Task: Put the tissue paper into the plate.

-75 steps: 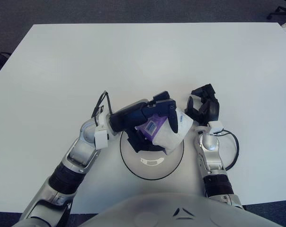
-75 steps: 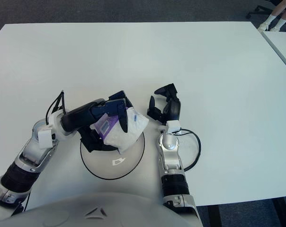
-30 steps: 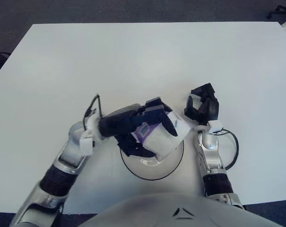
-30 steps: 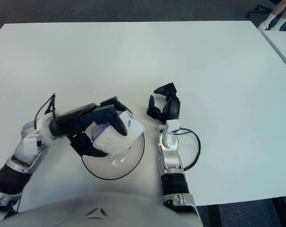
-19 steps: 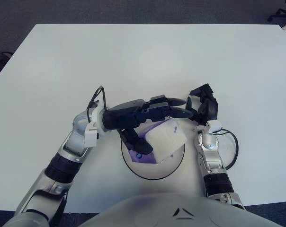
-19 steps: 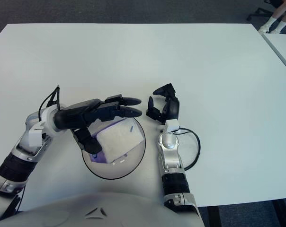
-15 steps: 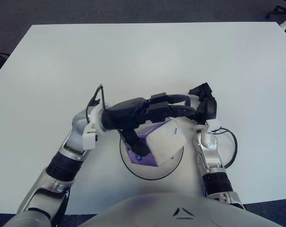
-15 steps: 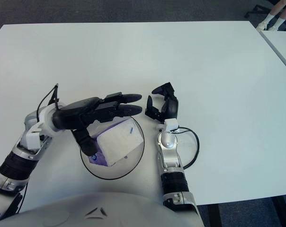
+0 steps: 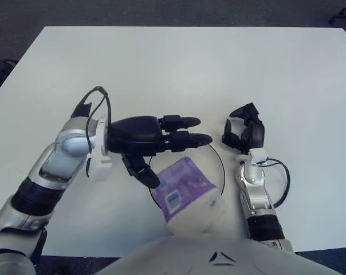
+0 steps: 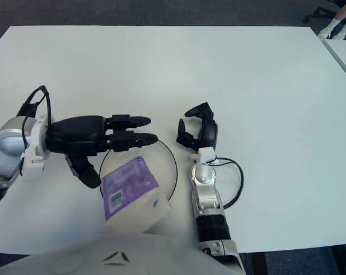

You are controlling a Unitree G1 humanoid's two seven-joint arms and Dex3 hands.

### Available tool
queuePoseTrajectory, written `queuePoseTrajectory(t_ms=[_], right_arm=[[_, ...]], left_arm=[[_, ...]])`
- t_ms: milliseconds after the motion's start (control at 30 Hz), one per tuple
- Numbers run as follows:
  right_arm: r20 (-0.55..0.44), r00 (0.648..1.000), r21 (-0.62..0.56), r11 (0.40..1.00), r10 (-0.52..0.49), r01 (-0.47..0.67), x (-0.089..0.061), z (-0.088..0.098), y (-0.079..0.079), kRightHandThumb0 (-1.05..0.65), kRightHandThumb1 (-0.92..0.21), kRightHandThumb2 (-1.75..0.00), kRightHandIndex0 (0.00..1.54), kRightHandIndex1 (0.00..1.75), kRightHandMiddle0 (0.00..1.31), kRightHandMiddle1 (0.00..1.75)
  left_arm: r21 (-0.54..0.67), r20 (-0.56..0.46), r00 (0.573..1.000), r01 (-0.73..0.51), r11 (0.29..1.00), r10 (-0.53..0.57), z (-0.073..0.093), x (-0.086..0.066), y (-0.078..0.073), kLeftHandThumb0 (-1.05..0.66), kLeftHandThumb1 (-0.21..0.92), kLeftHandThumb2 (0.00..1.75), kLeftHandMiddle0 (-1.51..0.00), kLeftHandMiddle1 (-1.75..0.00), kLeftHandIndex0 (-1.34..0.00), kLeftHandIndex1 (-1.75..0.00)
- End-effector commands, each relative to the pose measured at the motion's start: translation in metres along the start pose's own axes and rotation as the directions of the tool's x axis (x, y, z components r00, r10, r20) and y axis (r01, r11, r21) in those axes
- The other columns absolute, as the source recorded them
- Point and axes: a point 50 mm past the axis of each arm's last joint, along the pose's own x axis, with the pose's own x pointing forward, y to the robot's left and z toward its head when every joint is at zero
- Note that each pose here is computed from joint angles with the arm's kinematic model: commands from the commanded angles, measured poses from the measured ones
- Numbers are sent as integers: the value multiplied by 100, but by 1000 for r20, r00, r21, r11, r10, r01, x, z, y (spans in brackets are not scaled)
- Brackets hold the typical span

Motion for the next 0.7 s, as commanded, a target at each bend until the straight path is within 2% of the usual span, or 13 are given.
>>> queuePoseTrajectory(t_ms=[0,267,433,600,667], right_arm=[[-241,970,-71,997,-15,-2,-31,-40,-13,-42,-51,-108,69,143,46,175],[-261,965,-78,997,-20,0,-31,-41,-13,-43,-48,-111,70,143,48,175],[-257,966,-77,997,-21,1,-31,-39,-13,-43,-48,-112,70,145,48,175],[-263,965,-69,998,-7,-11,-33,-40,-14,-43,-48,-111,71,148,48,175],[-290,957,-75,997,-3,-20,-33,-51,-19,-43,-49,-111,70,148,48,175]], left_arm=[[25,-20,999,30,999,-29,2,-1,3,-105,92,69,0,0,0,0],[45,-57,998,43,998,-41,2,0,2,-105,92,75,0,0,0,0],[60,-72,997,1,998,3,2,0,2,-105,92,76,0,0,0,0],[-4,-143,980,-140,990,138,-3,-3,2,-105,92,73,0,0,0,0],[0,-175,952,-257,966,253,-8,-7,3,-105,92,74,0,0,0,0]])
